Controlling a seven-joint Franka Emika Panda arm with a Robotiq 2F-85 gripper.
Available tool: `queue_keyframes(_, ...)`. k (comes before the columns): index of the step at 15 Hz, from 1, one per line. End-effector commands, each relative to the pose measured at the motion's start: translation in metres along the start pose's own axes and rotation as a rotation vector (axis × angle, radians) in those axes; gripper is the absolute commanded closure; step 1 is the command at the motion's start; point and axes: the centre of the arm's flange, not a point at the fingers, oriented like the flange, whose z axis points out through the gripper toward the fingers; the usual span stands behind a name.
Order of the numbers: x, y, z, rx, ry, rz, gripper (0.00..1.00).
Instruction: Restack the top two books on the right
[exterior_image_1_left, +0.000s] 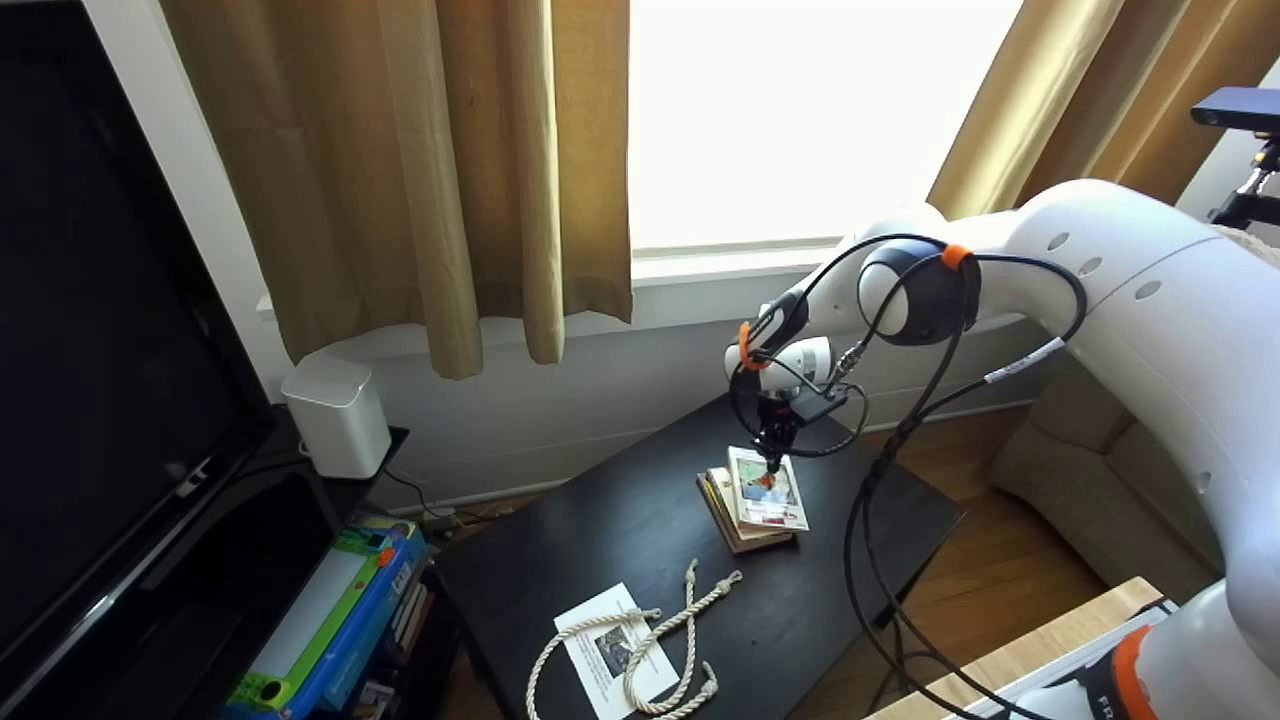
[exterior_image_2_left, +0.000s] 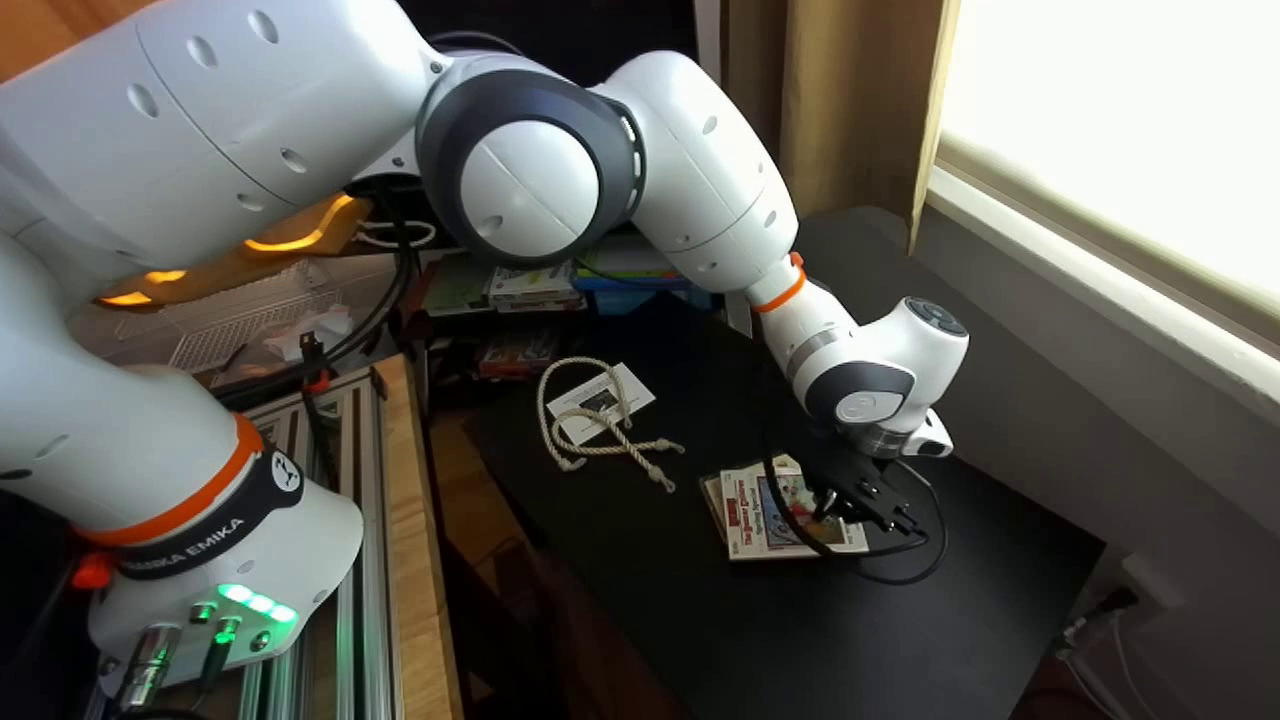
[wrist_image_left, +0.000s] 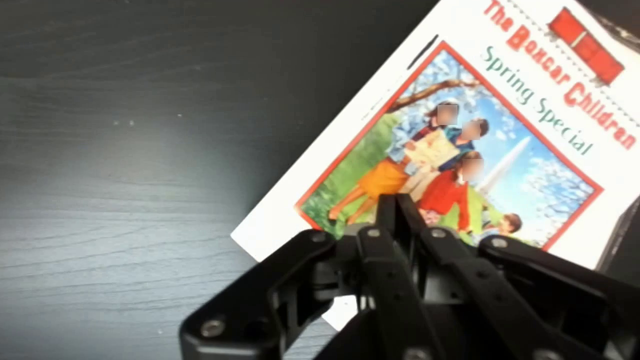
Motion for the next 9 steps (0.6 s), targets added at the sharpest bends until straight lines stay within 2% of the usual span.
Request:
queue_keyframes(1,-0.022,-0.020,-0.009,0.112,0.018,-0.019,0.99)
queue_keyframes(6,-0.011,-0.035,0.010,0.229,0.037,-0.066,0.99)
queue_keyframes(9,-0.014,-0.028,0.022,0.231,0.024,-0.055,0.99)
